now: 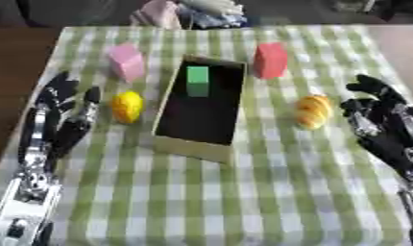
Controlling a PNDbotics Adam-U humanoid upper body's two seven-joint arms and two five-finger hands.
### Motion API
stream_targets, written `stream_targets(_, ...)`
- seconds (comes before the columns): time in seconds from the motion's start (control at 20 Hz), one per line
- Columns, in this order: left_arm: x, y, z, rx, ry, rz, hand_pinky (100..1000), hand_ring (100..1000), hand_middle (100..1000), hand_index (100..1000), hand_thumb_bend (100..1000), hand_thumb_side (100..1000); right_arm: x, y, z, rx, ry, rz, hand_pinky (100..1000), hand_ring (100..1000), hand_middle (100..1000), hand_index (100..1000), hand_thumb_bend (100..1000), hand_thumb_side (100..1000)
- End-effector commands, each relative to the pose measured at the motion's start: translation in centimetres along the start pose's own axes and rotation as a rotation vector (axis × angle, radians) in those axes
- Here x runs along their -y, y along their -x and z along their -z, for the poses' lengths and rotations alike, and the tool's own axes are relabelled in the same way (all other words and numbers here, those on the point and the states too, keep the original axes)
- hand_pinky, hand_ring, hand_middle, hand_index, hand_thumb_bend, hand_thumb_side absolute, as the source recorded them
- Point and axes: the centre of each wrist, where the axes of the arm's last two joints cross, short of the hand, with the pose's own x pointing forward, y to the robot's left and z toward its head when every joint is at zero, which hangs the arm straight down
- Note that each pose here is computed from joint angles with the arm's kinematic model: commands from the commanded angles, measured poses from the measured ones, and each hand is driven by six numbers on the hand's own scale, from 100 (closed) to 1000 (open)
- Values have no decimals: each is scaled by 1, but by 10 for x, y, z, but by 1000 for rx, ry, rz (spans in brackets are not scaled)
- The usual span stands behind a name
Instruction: Pick up objects on the table and place them in the box.
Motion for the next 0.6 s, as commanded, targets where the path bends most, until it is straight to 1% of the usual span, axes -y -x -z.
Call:
stream_targets(0.05,-13,-12,5,53,19,61,869,870,790,932,386,507,5,-6,3,24,1,-13,669,695,799,921,100,432)
stream_targets(0.35,-35,-28,10,112,60,182,871,871,790,932,378,477,5,-5,3,23,-2,-15,669,695,798,921,100,432)
stream_targets(0.5,-40,-35,12,132,75,217,871,871,790,932,360,457,6,-5,3,24,-1,-15,669,695,798,921,100,432)
stream_targets(0.6,-44,-39,14,140,106,263,868,867,791,933,336,437,6,-5,3,25,-3,-16,669,695,798,921,100,432)
